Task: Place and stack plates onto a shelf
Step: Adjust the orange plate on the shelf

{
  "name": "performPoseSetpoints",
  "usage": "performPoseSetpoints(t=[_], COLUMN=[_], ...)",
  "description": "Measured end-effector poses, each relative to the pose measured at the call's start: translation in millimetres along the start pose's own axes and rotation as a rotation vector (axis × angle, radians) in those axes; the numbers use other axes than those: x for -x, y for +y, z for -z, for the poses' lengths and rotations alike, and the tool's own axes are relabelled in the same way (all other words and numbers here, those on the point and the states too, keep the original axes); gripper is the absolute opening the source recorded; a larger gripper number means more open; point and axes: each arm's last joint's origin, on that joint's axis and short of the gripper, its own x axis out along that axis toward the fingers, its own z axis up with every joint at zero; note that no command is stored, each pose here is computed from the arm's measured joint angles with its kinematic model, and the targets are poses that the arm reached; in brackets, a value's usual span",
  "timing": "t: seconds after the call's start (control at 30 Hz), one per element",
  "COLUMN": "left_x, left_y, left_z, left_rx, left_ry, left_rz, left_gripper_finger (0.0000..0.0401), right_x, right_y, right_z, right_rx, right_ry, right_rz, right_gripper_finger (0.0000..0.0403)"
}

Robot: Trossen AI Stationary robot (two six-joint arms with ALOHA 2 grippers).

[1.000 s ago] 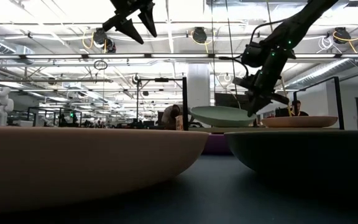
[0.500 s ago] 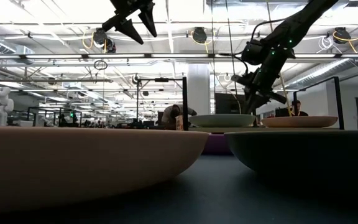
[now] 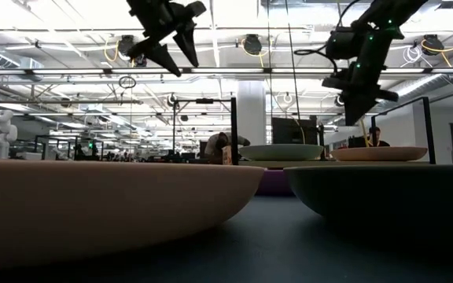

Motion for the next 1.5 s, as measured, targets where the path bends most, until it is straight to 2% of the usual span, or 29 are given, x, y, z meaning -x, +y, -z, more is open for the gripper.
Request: performPoseSetpoints(t=[0.13,0.47,0.73,1.5], left_x=[0.8,1.8,7.5,10.4], left_y=[-2.3,-6.3,-20.7,-25.6], left_z=[-1.3,-1.7,7.4,11.5], left_rx=[-0.027,-0.025,-0.039,-0.039], left_ry=[0.011,0.027,0.041,0.025], left_rz=[0.047,0.111,0.170,0.158], left_gripper_finger=[0.0237,0.0237,0.0237,0.0237], right_x=[-13.9,-51.0,-74.9,-71.0], right_y=[0.2,4.8,7.5,14.2], right_z=[2.4,-4.2,-5.6,-17.0], right_rx=[0.021,0.062,0.080,0.022], right_ry=[0.035,0.112,0.171,0.059], right_rz=[0.006,0.031,0.022,-0.107], right_gripper_finger=[0.0003,0.0001,0.0000,0.0000])
